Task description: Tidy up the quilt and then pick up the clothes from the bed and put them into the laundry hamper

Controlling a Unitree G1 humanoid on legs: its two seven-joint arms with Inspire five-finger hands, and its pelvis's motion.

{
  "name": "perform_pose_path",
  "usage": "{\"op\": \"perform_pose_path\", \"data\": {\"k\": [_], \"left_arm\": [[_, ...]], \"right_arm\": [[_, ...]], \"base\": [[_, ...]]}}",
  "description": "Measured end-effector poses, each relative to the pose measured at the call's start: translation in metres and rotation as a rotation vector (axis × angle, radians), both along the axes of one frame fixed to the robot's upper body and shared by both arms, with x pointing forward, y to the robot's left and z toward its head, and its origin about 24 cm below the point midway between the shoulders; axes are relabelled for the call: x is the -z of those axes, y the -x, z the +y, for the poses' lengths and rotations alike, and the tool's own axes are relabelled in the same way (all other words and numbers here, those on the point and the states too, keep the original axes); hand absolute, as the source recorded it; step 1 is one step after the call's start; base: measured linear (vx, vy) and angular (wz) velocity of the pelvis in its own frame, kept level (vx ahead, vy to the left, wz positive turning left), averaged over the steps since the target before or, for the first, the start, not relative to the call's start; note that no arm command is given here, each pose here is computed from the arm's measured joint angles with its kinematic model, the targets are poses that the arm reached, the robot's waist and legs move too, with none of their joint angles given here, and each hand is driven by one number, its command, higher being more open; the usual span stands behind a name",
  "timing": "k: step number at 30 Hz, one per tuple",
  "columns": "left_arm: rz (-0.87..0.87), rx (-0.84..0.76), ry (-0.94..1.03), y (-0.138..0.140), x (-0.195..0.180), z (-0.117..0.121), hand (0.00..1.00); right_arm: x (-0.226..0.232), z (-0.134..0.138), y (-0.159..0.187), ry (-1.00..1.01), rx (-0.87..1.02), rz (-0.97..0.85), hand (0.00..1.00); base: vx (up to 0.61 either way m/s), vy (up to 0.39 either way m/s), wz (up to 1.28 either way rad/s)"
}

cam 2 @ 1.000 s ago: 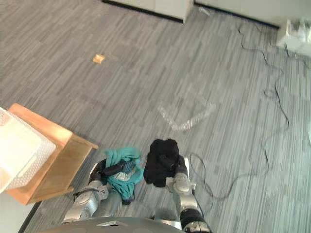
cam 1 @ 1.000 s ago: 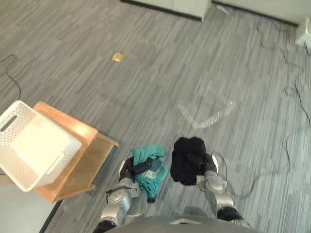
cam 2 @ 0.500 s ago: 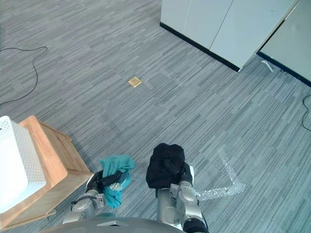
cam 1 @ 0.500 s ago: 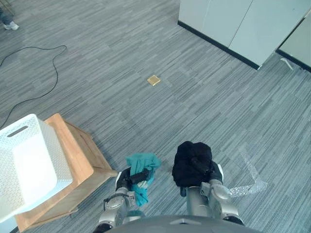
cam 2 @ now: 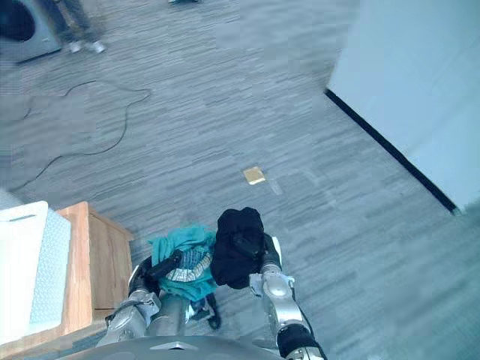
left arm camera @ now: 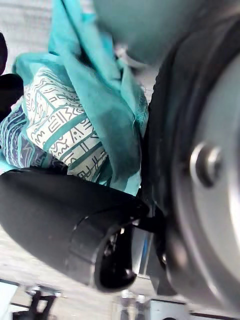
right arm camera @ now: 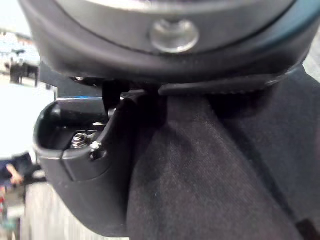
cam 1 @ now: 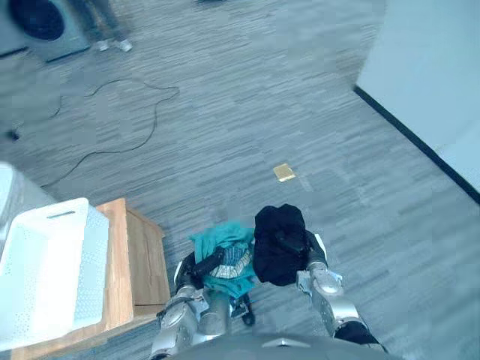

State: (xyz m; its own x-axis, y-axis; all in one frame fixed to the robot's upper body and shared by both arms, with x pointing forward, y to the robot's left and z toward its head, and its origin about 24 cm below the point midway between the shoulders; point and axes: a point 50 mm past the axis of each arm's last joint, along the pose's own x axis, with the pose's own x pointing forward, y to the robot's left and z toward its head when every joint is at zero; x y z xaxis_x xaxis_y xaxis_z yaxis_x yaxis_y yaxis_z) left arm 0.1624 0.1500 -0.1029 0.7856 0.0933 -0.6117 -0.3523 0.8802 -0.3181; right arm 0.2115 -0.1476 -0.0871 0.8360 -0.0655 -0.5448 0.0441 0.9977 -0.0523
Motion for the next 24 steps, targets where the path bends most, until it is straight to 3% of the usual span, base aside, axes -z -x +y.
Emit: {"op": "perform_pose_path", "data": {"k": [3, 8, 13, 16, 17, 21, 24], "left_arm": [[0.022, -0.065, 0.021, 0.002, 0.002, 0.005, 0.0], [0.102, -0.073, -0.001, 0.026, 0.011, 0.001, 0.0], [0.042, 0.046, -0.071, 0.024, -0.001, -0.012, 0.0], [-0.032, 0.046, -0.163, 0.019, -0.015, 0.011, 0.0], [-0.025, 0.039, -0.154, 0.019, -0.017, 0.006, 0.0], [-0.093, -0.006, -0.087, 0.018, -0.03, -0.009, 0.0], [-0.158, -0.006, -0.061, 0.015, -0.043, -0.011, 0.0]], "right_arm": [[0.001, -0.003, -0.005, 0.028, -0.01, 0.012, 0.0], [0.027, -0.018, 0.042, 0.033, 0.054, 0.155, 0.0], [0.027, -0.037, 0.055, 0.053, 0.087, 0.167, 0.0], [0.012, -0.044, 0.068, -0.087, 0.186, 0.064, 0.0], [0.008, -0.047, 0.076, -0.065, 0.214, 0.054, 0.0], [0.0, -0.034, 0.085, -0.08, 0.178, 0.023, 0.0], [-0.022, -0.017, 0.07, -0.108, 0.098, -0.085, 0.0]], "base": [[0.45, -0.009, 1.31], [0.59, -0.117, 1.93], [0.45, -0.419, 2.14], [0.34, -0.593, 1.64], [0.32, -0.549, 1.23], [0.32, -0.382, 0.84], [0.22, -0.189, 0.77]]}}
